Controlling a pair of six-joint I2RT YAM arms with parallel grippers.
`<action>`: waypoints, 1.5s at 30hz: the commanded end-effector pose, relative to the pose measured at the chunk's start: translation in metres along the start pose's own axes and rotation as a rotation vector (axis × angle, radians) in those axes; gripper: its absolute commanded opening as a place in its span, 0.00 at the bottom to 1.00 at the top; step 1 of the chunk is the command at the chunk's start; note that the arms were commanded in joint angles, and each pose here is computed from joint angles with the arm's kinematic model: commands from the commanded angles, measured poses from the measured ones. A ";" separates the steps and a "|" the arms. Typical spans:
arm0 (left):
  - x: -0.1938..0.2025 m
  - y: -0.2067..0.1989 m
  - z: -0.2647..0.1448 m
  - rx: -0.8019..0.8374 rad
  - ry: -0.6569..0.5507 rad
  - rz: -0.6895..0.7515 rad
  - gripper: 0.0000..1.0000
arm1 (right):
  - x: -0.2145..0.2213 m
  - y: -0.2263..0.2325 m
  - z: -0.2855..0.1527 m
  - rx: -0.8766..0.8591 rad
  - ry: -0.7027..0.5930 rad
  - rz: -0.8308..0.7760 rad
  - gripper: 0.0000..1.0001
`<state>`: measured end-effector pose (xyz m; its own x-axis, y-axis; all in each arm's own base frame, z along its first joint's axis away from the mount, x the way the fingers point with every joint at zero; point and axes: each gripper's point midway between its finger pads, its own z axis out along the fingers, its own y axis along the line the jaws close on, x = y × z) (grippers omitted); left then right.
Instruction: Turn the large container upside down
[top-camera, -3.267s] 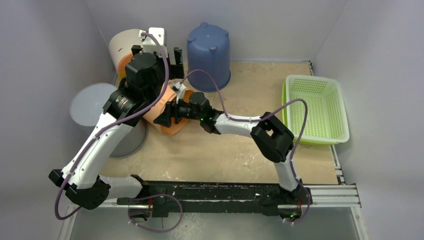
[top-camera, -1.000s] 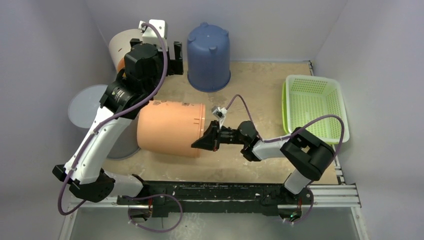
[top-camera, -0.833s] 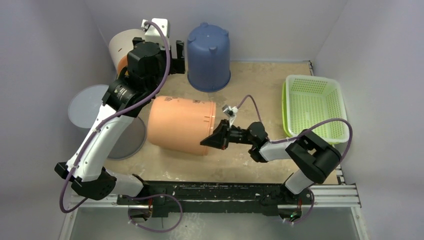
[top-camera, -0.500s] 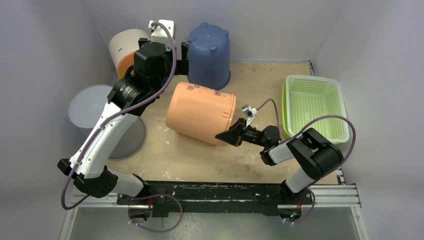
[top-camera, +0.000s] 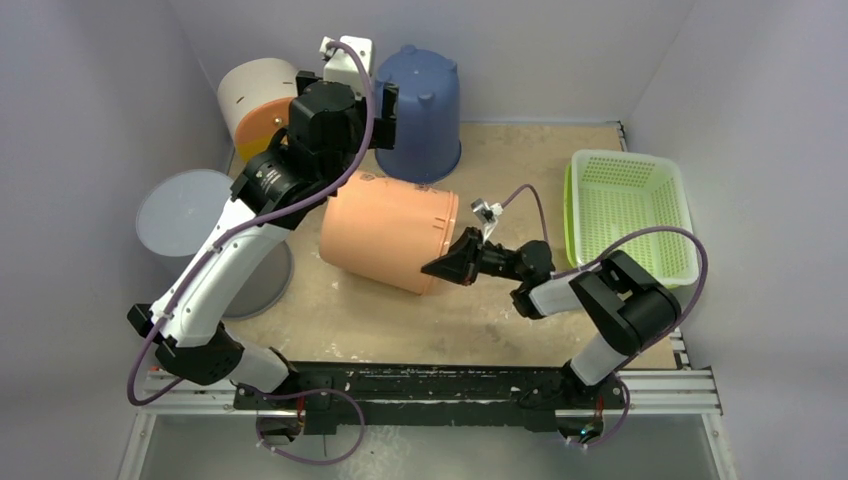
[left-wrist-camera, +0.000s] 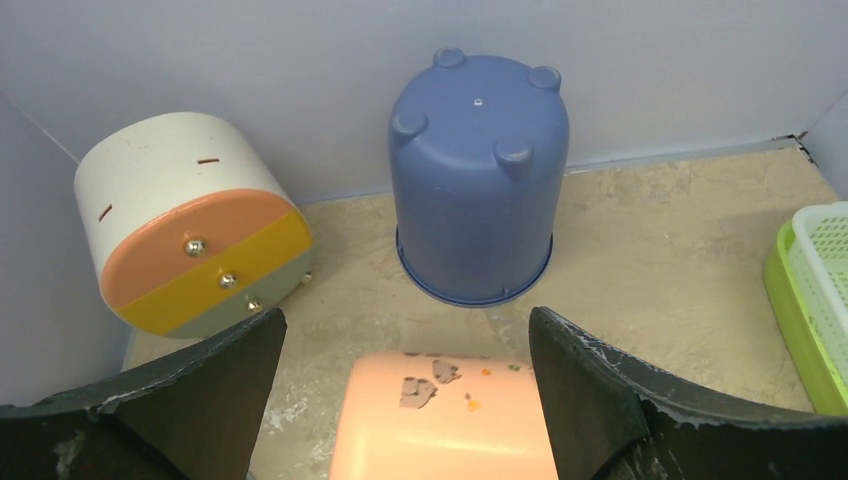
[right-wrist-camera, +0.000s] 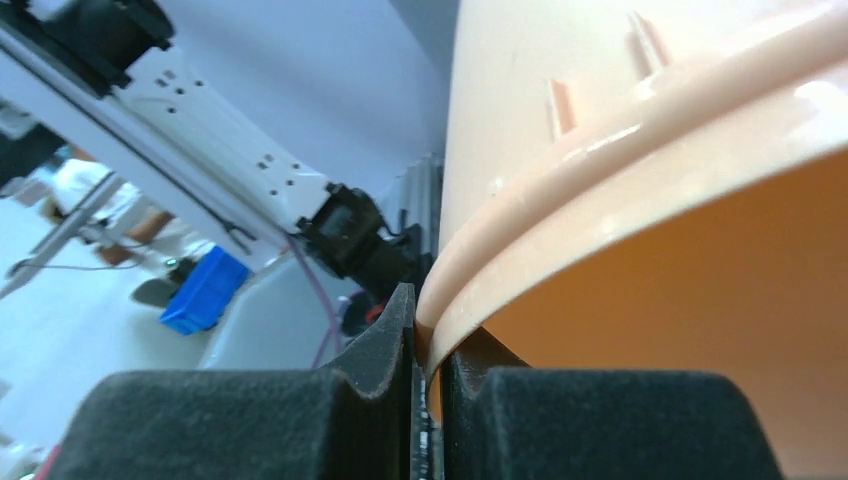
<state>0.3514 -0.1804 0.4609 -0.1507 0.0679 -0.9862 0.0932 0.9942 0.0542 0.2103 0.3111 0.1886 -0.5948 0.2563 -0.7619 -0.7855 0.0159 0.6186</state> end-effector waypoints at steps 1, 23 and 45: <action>-0.021 0.005 -0.008 -0.025 -0.044 -0.003 0.88 | -0.032 0.085 0.021 -0.362 -0.070 -0.172 0.00; -0.012 0.011 -0.009 -0.066 -0.021 0.045 0.88 | 0.022 -0.003 0.024 -0.215 0.057 0.019 0.00; 0.006 0.004 0.003 -0.073 0.008 0.071 0.88 | 0.038 -0.067 -0.037 0.087 -0.010 0.125 0.18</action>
<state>0.3522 -0.1764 0.4449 -0.1886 0.1418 -0.9718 0.0448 0.9897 0.1357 0.2285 0.2931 0.0769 -0.8536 0.1507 -0.4986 -0.4824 0.1324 0.8659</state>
